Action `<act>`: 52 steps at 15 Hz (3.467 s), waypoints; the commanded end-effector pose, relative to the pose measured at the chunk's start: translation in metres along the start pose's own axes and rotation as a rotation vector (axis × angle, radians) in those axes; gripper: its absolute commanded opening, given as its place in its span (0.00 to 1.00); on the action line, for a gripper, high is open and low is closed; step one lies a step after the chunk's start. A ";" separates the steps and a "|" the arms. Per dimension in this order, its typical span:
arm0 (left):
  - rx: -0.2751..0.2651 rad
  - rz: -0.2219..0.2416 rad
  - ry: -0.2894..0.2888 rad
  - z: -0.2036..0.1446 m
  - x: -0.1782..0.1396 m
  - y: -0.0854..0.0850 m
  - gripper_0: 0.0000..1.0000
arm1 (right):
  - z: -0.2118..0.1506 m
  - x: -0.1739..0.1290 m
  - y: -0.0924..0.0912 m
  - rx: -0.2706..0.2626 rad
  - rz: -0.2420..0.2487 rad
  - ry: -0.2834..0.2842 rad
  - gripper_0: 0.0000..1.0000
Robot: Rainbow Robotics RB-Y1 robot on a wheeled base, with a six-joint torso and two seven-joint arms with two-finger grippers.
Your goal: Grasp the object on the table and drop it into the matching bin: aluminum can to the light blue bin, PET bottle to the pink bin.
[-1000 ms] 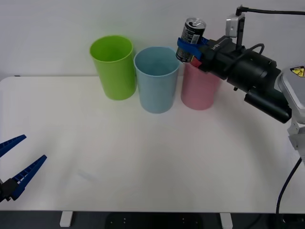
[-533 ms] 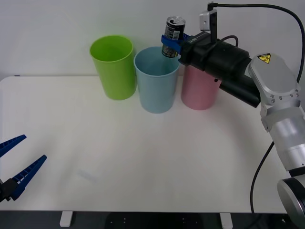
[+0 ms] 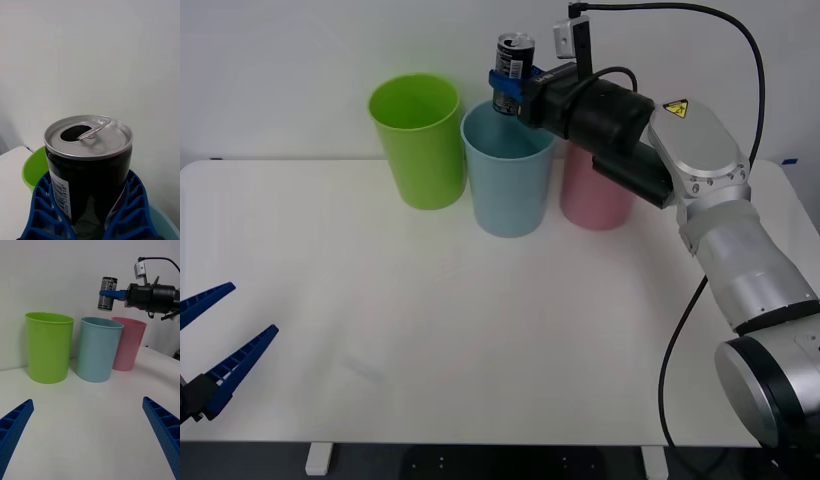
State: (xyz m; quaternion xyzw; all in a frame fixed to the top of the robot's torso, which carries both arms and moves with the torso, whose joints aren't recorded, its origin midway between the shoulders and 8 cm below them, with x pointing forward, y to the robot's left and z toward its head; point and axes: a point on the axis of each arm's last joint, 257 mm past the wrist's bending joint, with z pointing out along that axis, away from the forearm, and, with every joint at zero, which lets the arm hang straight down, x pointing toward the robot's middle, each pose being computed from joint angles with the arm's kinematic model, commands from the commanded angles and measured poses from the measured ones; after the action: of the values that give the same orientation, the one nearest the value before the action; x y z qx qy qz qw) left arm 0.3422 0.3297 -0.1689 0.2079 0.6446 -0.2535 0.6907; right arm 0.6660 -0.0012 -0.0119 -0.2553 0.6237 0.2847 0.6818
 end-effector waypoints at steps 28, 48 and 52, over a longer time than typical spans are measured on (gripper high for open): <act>0.000 0.000 0.000 0.000 0.000 0.000 1.00 | -0.110 0.010 0.004 -0.072 -0.040 -0.043 1.00; 0.000 0.000 0.000 0.000 0.000 0.000 1.00 | -0.355 0.111 -0.028 -0.090 -0.239 0.180 1.00; 0.000 0.000 0.000 0.000 0.000 0.000 1.00 | -0.405 0.112 -0.013 -0.041 -0.213 0.204 1.00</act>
State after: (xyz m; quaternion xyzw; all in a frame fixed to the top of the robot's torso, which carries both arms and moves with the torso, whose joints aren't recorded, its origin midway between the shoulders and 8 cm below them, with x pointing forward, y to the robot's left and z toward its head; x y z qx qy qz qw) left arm 0.3422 0.3297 -0.1689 0.2079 0.6446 -0.2535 0.6907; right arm 0.4048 -0.2831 -0.1597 -0.3650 0.6493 0.1982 0.6371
